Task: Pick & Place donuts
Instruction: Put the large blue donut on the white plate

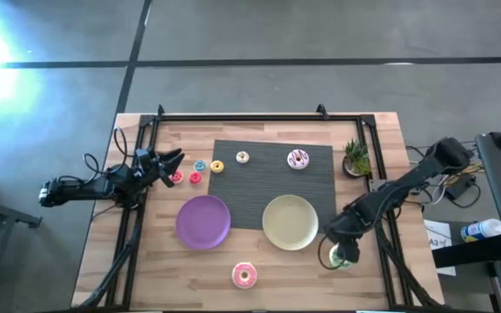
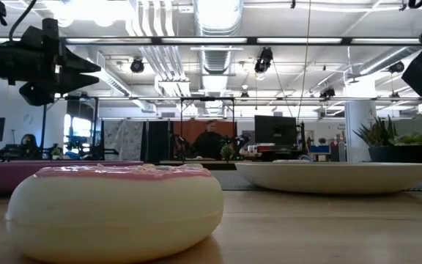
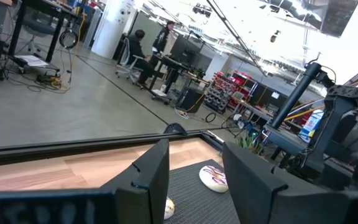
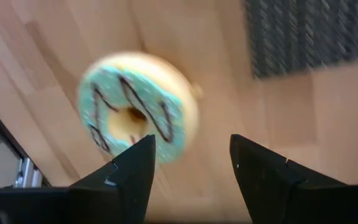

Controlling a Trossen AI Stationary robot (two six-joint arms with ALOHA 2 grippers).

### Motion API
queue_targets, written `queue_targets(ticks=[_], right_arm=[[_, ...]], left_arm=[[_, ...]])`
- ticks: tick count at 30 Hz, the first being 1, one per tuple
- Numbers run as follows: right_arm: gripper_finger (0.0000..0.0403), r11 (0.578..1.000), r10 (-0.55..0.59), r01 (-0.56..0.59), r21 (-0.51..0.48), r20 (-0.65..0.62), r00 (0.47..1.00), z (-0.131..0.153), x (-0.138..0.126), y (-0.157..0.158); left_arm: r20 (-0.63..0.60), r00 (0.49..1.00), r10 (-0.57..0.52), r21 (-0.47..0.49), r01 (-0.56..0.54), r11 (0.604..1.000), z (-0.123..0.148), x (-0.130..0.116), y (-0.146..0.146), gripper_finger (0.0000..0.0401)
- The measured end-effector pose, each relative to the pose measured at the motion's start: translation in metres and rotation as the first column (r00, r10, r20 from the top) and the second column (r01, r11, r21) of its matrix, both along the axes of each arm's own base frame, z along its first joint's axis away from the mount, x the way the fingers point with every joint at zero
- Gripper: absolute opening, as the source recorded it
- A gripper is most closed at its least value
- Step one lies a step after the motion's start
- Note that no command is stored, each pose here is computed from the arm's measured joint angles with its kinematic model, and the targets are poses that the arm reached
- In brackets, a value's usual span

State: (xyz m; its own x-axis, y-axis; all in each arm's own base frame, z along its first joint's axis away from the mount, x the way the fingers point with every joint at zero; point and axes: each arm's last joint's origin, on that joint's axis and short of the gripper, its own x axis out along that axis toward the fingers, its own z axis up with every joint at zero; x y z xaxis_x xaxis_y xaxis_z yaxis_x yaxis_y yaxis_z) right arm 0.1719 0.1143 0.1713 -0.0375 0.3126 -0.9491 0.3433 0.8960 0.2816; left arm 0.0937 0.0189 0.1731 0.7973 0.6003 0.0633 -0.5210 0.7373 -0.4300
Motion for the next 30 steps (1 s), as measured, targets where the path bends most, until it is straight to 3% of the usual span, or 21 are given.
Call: queue_targets(ticks=[8,13,20,30], right_arm=[[0.0266,0.995,0.091,-0.091,-0.041,-0.003,0.996,-0.014,0.002,0.012],[0.0282,0.992,0.105,-0.104,-0.070,0.017,0.994,-0.016,0.003,0.012],[0.0262,0.993,0.120,-0.117,-0.036,0.094,0.988,-0.018,0.008,0.016],[0.0220,0.993,0.114,-0.112,-0.045,0.045,0.993,-0.031,-0.002,0.009]], left_arm=[[0.000,1.000,0.000,0.000,0.000,1.000,0.000,0.000,0.000,0.0124],[0.000,1.000,0.000,0.000,0.000,1.000,0.000,0.000,0.000,0.0124],[0.000,1.000,0.000,0.000,0.000,1.000,0.000,0.000,0.000,0.0124],[0.001,1.000,0.000,0.000,0.000,1.000,0.000,0.000,0.000,0.0124]])
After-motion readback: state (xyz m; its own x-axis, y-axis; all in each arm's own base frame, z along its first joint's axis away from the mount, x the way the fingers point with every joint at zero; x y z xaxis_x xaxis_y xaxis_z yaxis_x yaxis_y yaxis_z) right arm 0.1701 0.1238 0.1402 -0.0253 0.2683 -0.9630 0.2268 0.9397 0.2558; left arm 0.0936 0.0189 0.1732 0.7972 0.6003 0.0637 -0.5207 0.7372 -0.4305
